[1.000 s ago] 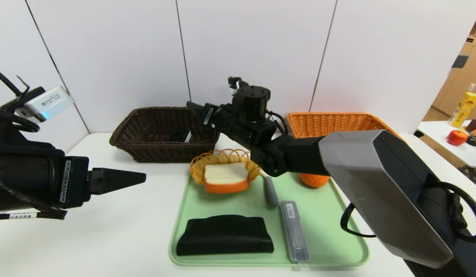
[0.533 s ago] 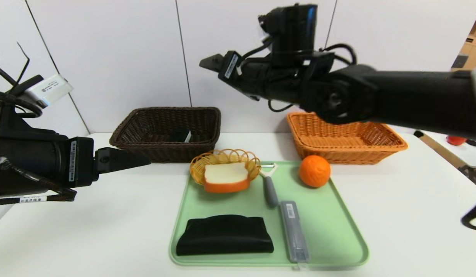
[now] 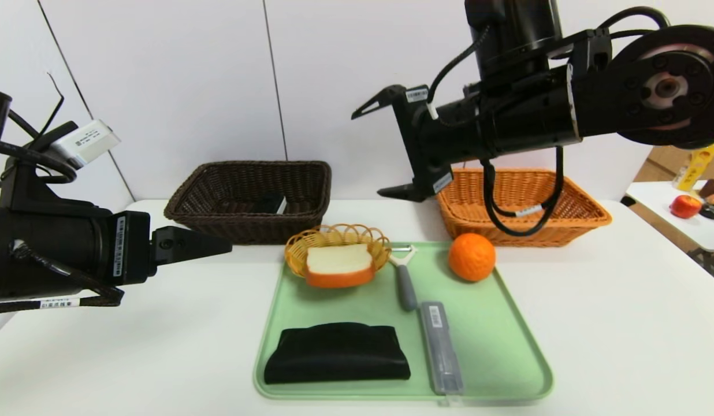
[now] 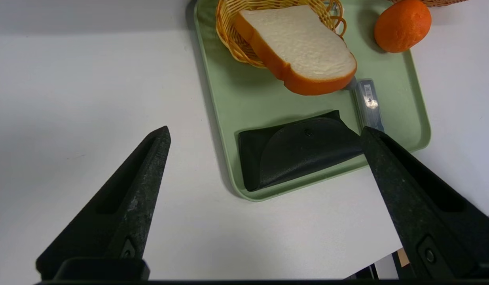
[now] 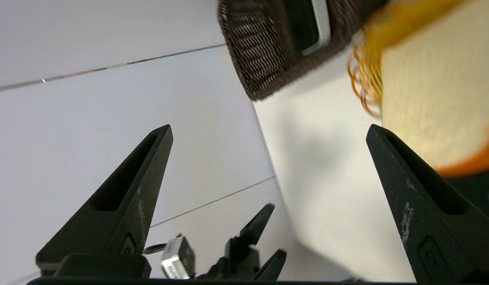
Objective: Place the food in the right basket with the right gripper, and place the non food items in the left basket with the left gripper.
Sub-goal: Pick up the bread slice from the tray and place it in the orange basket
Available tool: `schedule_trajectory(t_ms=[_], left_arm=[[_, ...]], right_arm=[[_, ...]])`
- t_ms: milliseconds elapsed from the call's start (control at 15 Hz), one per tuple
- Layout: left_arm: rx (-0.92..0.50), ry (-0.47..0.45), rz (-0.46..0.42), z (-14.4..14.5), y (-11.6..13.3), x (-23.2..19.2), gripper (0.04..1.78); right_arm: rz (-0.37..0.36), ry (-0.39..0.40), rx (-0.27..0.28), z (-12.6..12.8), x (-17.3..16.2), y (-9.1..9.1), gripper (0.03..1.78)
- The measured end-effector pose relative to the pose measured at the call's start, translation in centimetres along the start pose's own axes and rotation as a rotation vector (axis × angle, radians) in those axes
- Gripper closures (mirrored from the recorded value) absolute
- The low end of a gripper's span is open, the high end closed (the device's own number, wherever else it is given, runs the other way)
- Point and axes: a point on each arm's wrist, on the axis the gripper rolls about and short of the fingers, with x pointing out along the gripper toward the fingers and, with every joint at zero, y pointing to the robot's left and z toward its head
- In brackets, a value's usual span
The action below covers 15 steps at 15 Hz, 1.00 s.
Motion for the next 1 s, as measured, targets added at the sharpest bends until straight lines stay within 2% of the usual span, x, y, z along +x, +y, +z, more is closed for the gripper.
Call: schedule_trajectory(t_ms=[67, 133, 200, 267, 400, 667, 1000], left_arm=[[-0.001, -0.001, 0.000, 0.0, 0.0, 0.0, 0.13], [0.000, -0.001, -0.001, 0.0, 0.0, 0.0, 0.13], [0.000, 0.000, -0.002, 0.0, 0.0, 0.0, 0.13], [0.001, 0.001, -0.003, 0.0, 0.0, 0.0, 0.13], [0.002, 0.002, -0.003, 0.0, 0.0, 0.0, 0.13], [0.001, 0.012, 0.001, -0.3, 0.1, 0.1, 0.13], [0.000, 0.016, 0.002, -0.3, 0.2, 0.3, 0.13]], right_arm=[[-0.038, 0.024, 0.083, -0.1, -0.1, -1.0, 0.12], [-0.068, 0.040, 0.135, -0.2, -0.1, -1.9, 0.12], [-0.104, 0.053, 0.184, -0.4, 0.0, -3.0, 0.12], [-0.128, 0.059, 0.205, -0.6, 0.2, -4.0, 0.12], [-0.144, 0.072, 0.214, -1.1, 0.5, -5.7, 0.12], [-0.116, 0.100, 0.240, -2.4, 0.5, -7.9, 0.12], [-0.033, 0.161, 0.213, -4.6, 1.9, -10.6, 0.12]])
